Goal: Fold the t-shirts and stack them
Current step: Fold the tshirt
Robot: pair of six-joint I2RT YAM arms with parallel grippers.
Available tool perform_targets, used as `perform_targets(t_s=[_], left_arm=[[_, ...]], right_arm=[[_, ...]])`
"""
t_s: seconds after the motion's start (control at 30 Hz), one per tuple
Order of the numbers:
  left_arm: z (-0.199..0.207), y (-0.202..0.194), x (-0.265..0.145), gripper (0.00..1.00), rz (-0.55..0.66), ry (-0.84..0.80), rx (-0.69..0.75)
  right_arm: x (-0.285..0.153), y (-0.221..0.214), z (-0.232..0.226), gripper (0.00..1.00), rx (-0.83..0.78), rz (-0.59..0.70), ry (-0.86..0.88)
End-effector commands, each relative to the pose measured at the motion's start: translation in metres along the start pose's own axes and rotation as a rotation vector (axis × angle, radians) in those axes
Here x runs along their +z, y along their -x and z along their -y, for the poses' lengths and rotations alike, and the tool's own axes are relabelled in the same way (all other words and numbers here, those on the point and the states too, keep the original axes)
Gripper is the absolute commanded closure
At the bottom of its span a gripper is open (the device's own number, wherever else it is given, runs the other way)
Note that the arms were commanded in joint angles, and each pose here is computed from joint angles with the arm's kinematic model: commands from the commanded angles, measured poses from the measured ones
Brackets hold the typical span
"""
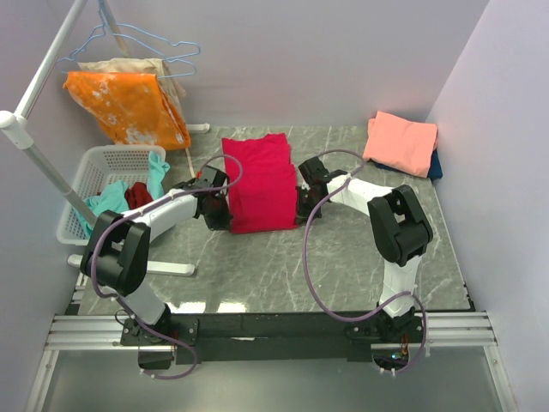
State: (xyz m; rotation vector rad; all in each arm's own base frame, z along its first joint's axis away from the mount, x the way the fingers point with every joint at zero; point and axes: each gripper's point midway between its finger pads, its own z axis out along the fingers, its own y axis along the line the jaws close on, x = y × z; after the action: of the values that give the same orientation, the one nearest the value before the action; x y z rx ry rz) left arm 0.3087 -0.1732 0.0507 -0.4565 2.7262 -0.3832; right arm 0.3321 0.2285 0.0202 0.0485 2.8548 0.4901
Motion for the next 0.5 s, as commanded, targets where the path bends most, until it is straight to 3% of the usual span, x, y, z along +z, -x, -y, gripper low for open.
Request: perform_targets(t_s=[0.0, 0.2, 0.23, 0.33, 0.47], left_arm=[[-0.020, -0.026, -0.006, 0.99, -0.097, 0.065, -0.040], [-0.032, -0.039, -0.003, 0.99, -0.139, 0.108, -0.049], [-0.036, -0.043, -0.001, 0.91, -0.153, 0.122, -0.051], [-0.046, -0.047, 0.003, 0.75, -0.163, 0.166, -0.052], [-0.044, -0.030, -0.014, 0.72, -0.082, 0.176, -0.055]], right_arm=[[-0.013, -0.011, 0.024, 1.00, 0.003, -0.032, -0.108], [-0.023, -0.022, 0.032, 1.00, -0.002, -0.063, -0.137], [-0.024, -0.023, 0.031, 0.89, -0.005, -0.064, -0.139], [-0.038, -0.014, 0.029, 0.69, -0.005, -0.007, -0.151], [-0.065, 0.015, 0.017, 0.65, -0.015, 0.131, -0.147]])
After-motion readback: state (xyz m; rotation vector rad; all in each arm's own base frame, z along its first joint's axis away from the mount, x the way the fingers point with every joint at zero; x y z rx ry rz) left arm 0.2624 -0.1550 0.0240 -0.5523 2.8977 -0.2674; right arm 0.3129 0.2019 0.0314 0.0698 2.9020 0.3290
